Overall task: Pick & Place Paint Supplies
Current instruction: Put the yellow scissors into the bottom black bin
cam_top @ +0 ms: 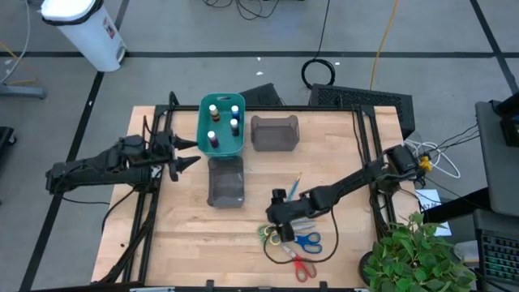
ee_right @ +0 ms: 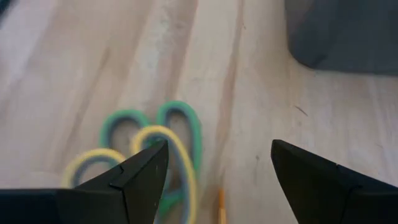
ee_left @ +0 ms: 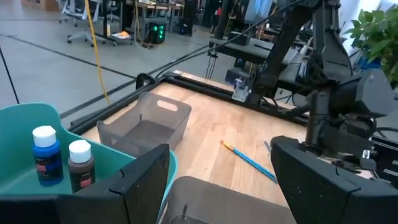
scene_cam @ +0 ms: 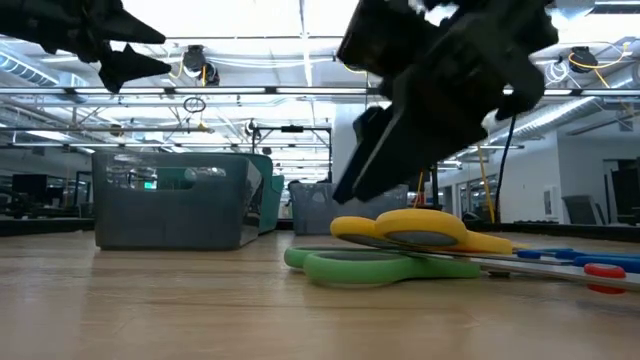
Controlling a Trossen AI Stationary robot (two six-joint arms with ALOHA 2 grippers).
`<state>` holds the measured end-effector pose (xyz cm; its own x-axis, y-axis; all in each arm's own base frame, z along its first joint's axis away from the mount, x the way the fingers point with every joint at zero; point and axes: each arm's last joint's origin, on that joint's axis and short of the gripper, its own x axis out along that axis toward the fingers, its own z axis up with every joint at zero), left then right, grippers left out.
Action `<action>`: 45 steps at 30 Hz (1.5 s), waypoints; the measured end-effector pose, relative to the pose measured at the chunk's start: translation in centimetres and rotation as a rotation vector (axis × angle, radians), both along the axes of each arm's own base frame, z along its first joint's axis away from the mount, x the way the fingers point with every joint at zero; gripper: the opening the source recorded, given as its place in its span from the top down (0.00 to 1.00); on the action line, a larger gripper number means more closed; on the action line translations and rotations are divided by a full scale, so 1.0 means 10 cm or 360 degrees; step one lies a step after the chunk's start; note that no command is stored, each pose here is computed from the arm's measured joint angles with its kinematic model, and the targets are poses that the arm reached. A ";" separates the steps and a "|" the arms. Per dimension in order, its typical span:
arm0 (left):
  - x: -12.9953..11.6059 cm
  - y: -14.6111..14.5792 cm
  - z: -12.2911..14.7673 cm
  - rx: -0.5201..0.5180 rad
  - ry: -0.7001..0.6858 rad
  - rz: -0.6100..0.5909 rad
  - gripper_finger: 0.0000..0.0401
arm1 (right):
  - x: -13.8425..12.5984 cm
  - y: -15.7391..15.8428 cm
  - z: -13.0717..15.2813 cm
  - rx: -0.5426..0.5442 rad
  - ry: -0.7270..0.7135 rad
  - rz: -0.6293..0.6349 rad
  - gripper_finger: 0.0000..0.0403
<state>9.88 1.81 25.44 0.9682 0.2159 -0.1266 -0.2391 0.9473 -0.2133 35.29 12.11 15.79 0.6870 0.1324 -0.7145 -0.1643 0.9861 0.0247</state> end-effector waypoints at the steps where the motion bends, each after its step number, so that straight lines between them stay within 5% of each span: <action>1: 0.01 0.00 0.00 -0.0002 0.0008 0.0000 0.29 | 0.01 -0.02 -0.02 -0.0006 0.0017 -0.0009 0.31; 27: 0.09 0.02 -0.04 -0.0012 0.0073 0.0001 0.29 | 0.05 -0.09 -0.27 0.0075 0.0187 0.0050 0.46; 45: 0.09 0.02 -0.03 -0.0001 0.0057 0.0000 0.29 | 0.03 -0.10 -0.25 0.0051 0.0189 0.0085 0.79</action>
